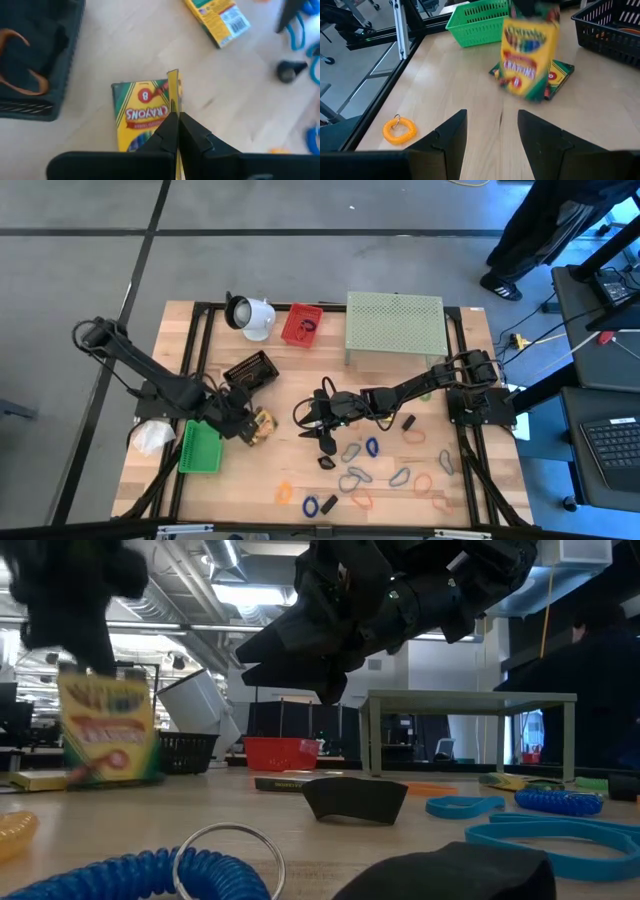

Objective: Pick & Place Office Desk Supplies
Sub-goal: Put the crayons box into the green bin

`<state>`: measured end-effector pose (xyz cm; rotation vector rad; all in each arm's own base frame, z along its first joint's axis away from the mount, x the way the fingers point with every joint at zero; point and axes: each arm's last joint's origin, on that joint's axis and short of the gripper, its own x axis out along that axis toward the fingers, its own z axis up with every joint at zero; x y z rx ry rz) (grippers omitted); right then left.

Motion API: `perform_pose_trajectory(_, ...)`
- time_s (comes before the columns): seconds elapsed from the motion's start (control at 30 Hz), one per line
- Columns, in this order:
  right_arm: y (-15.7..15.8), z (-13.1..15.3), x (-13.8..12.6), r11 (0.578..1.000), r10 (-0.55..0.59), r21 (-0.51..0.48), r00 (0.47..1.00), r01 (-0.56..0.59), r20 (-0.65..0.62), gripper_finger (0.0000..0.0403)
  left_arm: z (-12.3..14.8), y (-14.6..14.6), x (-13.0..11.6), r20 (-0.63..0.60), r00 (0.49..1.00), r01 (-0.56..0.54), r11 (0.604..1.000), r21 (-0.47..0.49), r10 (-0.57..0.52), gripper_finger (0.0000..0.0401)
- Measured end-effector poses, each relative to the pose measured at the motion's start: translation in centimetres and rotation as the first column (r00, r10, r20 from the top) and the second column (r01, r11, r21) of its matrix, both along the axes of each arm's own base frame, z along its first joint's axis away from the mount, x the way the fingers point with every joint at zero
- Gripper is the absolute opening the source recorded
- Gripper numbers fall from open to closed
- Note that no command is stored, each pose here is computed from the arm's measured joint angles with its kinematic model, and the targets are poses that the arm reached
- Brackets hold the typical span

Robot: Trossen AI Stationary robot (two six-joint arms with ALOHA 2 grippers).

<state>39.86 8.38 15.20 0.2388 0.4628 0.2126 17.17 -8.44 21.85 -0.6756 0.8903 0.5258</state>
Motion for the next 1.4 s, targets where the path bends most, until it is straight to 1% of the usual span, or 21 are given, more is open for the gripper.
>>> perform_pose_trajectory(0.13, 0.0, 0.0, 0.0, 1.0, 0.0, 0.0, 1.0, 0.0, 0.0, 0.0178, 3.8, -0.1, -0.4, -0.078, 0.996, 0.041, 0.999, 0.024, -0.039, 0.0001)
perform_pose_trajectory(0.3, 0.0, 0.0, 0.0, 1.0, 0.0, -0.001, 1.0, 0.0, -0.001, 0.0178, 8.6, 0.0, -1.3, -0.097, 0.994, 0.041, 0.999, 0.023, -0.039, 0.0001)
perform_pose_trajectory(0.43, 0.0, -0.1, 0.0, 1.0, 0.0, -0.002, 1.0, 0.0, -0.01, 0.0178, 11.3, -0.1, -2.3, -0.121, 0.992, 0.037, 0.999, -0.039, -0.042, 0.0001)
perform_pose_trajectory(0.53, 0.0, -0.2, -0.1, 1.0, 0.0, -0.005, 1.0, 0.0, -0.021, 0.0178, 12.2, -0.2, -3.3, -0.186, 0.983, -0.01, 0.993, -0.114, -0.011, 0.0001)
perform_pose_trajectory(0.67, 0.0, -0.3, -0.1, 1.0, 0.0, -0.006, 1.0, 0.0, -0.031, 0.0178, 12.2, -0.5, -4.5, -0.32, 0.947, -0.085, 0.975, -0.207, 0.015, 0.0001)
perform_pose_trajectory(0.8, 0.0, -0.3, -0.1, 1.0, -0.001, -0.005, 1.0, 0.001, -0.031, 0.0178, 12.0, -1.1, -5.2, -0.405, 0.913, -0.147, 0.959, -0.243, 0.038, 0.0001)
perform_pose_trajectory(0.93, 0.0, -0.3, -0.1, 1.0, -0.001, -0.005, 1.0, 0.001, -0.03, 0.0178, 11.3, -2.0, -5.5, -0.435, 0.898, -0.186, 0.956, -0.229, 0.071, 0.0001)
perform_pose_trajectory(1.13, 0.0, -0.3, -0.1, 1.0, -0.001, -0.004, 1.0, 0.001, -0.029, 0.0178, 9.5, -3.3, -5.8, -0.484, 0.868, -0.218, 0.961, -0.173, 0.11, 0.0001)
perform_pose_trajectory(1.27, 0.0, -0.3, -0.1, 1.0, -0.002, -0.002, 1.0, 0.002, -0.03, 0.0178, 8.2, -4.1, -5.7, -0.5, 0.859, -0.211, 0.966, -0.148, 0.112, 0.0001)
perform_pose_trajectory(1.4, 0.0, -0.3, -0.1, 1.0, -0.002, -0.002, 1.0, 0.002, -0.029, 0.0178, 7.0, -4.8, -5.5, -0.499, 0.861, -0.193, 0.971, -0.143, 0.097, 0.0001)
